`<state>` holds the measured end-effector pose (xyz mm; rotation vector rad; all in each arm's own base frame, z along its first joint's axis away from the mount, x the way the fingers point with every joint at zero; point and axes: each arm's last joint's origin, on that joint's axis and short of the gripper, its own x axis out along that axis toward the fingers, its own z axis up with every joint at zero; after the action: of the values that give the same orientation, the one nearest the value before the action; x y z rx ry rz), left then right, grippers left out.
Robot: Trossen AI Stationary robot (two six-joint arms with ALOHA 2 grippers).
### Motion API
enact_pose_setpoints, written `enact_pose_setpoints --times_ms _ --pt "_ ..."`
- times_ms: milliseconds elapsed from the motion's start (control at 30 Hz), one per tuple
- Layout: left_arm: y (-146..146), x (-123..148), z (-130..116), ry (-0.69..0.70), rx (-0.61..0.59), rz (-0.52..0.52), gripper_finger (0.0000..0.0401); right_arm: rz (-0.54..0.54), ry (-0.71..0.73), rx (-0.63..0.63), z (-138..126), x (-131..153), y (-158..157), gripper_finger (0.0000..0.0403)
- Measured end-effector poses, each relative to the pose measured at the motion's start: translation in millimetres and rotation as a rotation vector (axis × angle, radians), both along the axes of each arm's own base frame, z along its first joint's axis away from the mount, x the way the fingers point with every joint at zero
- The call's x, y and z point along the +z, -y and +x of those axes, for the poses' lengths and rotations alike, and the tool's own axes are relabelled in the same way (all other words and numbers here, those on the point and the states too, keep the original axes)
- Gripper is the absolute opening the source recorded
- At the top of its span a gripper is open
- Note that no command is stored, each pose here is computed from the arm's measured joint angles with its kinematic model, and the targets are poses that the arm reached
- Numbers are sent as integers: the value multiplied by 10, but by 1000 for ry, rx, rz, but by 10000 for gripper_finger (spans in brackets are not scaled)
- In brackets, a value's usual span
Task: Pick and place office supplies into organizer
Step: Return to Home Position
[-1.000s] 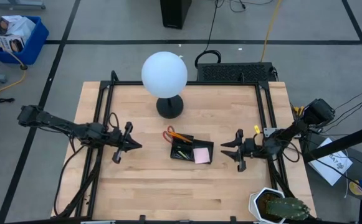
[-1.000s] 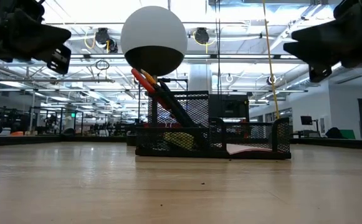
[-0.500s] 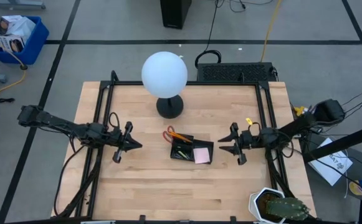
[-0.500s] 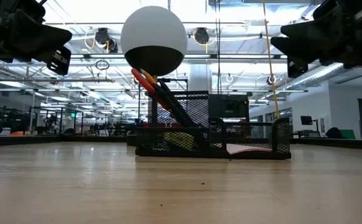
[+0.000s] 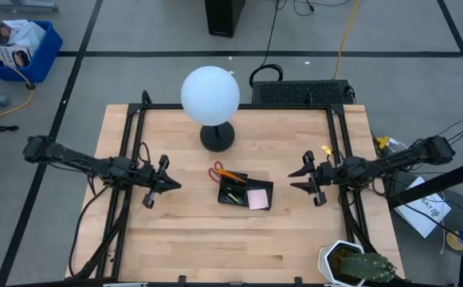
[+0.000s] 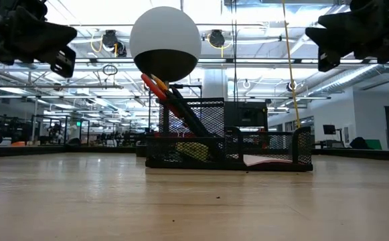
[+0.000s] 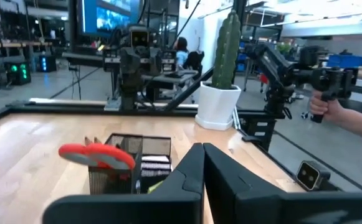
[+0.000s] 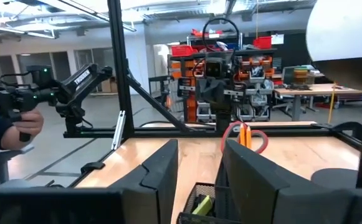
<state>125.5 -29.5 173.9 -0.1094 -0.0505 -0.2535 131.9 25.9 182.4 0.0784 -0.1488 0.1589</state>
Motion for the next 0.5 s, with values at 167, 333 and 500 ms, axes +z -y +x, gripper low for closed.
enact_pose_setpoints --times_ms 167,333,500 --pt "12 31 -24 32 -27 8 7 9 11 0 -98 33 21 128" --pt "13 47 -49 44 -34 3 26 11 48 0 -196 74 41 128" --pt "7 10 -69 2 -38 8 15 13 30 2 -282 51 59 128"
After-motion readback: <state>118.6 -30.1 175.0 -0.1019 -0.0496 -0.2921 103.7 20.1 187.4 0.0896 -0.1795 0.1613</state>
